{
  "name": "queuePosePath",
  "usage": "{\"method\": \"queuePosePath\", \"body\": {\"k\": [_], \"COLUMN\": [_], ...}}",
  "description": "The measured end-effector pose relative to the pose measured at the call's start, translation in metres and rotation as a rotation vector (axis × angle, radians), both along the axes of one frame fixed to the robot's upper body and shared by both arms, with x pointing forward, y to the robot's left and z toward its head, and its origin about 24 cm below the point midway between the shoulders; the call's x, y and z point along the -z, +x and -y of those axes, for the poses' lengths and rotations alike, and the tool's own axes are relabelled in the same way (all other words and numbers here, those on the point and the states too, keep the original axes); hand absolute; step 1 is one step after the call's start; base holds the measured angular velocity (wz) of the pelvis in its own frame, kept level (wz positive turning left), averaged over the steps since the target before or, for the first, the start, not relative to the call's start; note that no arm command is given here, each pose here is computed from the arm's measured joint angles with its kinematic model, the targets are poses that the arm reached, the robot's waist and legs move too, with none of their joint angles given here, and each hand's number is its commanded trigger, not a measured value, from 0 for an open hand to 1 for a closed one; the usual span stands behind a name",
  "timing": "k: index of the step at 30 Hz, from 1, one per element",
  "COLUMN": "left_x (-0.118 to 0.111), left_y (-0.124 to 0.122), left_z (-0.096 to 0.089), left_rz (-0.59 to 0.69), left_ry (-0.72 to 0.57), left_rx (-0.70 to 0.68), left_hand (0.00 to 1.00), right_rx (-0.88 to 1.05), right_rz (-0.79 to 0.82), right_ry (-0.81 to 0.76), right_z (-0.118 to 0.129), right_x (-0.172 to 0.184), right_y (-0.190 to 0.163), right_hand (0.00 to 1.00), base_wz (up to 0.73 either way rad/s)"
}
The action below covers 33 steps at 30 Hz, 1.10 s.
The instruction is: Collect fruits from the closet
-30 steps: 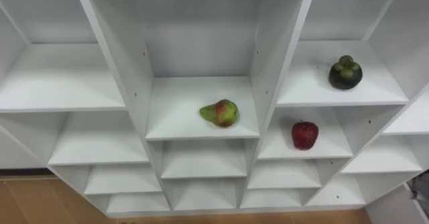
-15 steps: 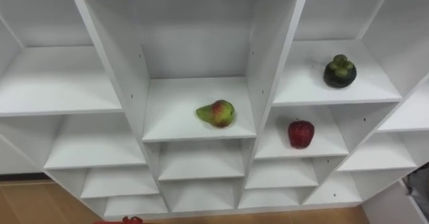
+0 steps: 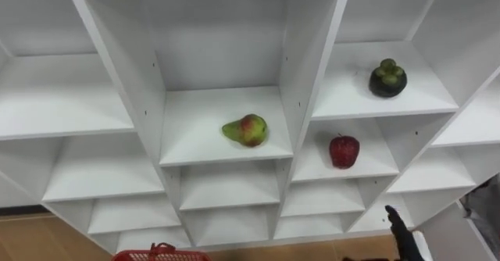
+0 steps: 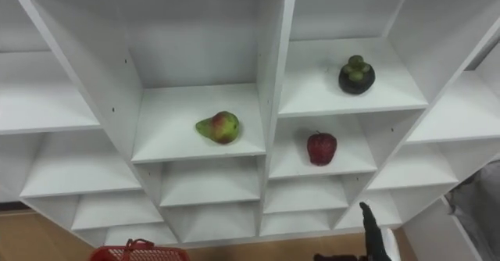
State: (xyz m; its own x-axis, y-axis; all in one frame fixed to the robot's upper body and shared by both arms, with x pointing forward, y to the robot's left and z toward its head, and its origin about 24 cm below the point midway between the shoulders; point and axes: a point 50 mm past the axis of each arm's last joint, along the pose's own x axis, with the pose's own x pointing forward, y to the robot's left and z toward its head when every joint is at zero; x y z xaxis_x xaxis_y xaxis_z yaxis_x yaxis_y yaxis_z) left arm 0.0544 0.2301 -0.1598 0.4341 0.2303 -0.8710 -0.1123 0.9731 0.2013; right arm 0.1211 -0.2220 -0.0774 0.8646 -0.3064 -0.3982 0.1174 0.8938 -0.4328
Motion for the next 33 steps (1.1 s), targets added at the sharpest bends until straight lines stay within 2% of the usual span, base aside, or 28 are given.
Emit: {"method": "queuePosePath", "body": {"k": [6, 12, 20, 33], "left_x": [0.0, 0.0, 0.001, 0.002], "left_y": [0.0, -0.003, -0.003, -0.001], "left_z": [0.003, 0.008, 0.011, 0.014], "left_rz": [0.022, 0.024, 0.018, 0.008], "left_ry": [-0.018, -0.042, -0.065, -0.085], "left_rx": [-0.009, 0.032, 0.058, 0.083], "left_hand": [1.0, 1.0, 1.0, 1.0], "right_rx": [-0.019, -0.027, -0.016, 0.01], "right_rz": [0.271, 0.407, 0.508, 0.56], "right_ry": [-0.009, -0.047, -0.047, -0.062], "right_z": [-0.007, -0.013, -0.02, -0.025], "right_x": [-0.047, -0.072, -0.088, -0.093], "right_y": [0.028, 0.038, 0.052, 0.057], "right_hand": [0.0, 0.0, 0.0, 0.0], "base_wz": [-0.04, -0.08, 0.0, 0.0]}}
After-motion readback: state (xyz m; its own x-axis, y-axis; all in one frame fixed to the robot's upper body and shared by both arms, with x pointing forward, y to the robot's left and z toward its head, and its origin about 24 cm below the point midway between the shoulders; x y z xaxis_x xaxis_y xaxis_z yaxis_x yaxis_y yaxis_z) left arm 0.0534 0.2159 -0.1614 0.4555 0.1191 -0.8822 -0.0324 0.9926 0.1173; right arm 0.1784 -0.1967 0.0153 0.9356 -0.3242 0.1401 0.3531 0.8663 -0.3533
